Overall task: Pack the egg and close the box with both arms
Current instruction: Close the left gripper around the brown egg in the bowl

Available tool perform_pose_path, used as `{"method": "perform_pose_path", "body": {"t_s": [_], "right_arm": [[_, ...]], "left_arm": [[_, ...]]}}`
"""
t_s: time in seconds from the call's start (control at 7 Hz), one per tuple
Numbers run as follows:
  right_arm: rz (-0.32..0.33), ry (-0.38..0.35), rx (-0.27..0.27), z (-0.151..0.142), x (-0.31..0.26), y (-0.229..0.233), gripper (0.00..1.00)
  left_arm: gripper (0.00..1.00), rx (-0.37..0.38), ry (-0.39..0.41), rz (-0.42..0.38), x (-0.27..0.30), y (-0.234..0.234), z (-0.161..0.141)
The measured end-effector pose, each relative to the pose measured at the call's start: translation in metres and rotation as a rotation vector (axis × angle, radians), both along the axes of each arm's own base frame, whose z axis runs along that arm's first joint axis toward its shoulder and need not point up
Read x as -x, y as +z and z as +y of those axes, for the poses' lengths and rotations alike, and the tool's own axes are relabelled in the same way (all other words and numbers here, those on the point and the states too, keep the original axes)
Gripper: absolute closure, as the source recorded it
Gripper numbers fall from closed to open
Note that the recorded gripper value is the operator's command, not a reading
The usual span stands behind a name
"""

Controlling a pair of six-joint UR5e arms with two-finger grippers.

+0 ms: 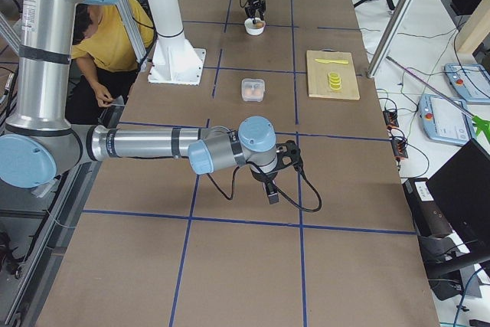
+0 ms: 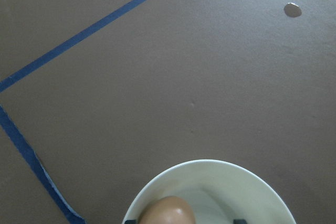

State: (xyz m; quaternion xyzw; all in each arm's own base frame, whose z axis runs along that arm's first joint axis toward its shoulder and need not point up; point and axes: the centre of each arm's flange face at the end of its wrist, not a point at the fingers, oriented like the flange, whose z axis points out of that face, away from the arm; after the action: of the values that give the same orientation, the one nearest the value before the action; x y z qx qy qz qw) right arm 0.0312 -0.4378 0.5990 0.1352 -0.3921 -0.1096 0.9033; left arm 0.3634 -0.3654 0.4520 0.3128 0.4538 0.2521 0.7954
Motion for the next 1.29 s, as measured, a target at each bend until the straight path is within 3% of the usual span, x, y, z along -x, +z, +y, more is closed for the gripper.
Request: {"method": "perform_pose_path", "body": {"t_s": [0.71,1.29], "right_arm": [[0.0,0.0,0.005,0.002,0.0,0.002,0.0],[0.001,0.001,0.009,0.004,-0.001,0.004,0.0]], "left_arm": [[0.38,0.011,0.019,-0.017,-0.012,0.01,0.003],[0.36,0.016,0.033,-0.025,-0.031,-0.004,0.001]]}}
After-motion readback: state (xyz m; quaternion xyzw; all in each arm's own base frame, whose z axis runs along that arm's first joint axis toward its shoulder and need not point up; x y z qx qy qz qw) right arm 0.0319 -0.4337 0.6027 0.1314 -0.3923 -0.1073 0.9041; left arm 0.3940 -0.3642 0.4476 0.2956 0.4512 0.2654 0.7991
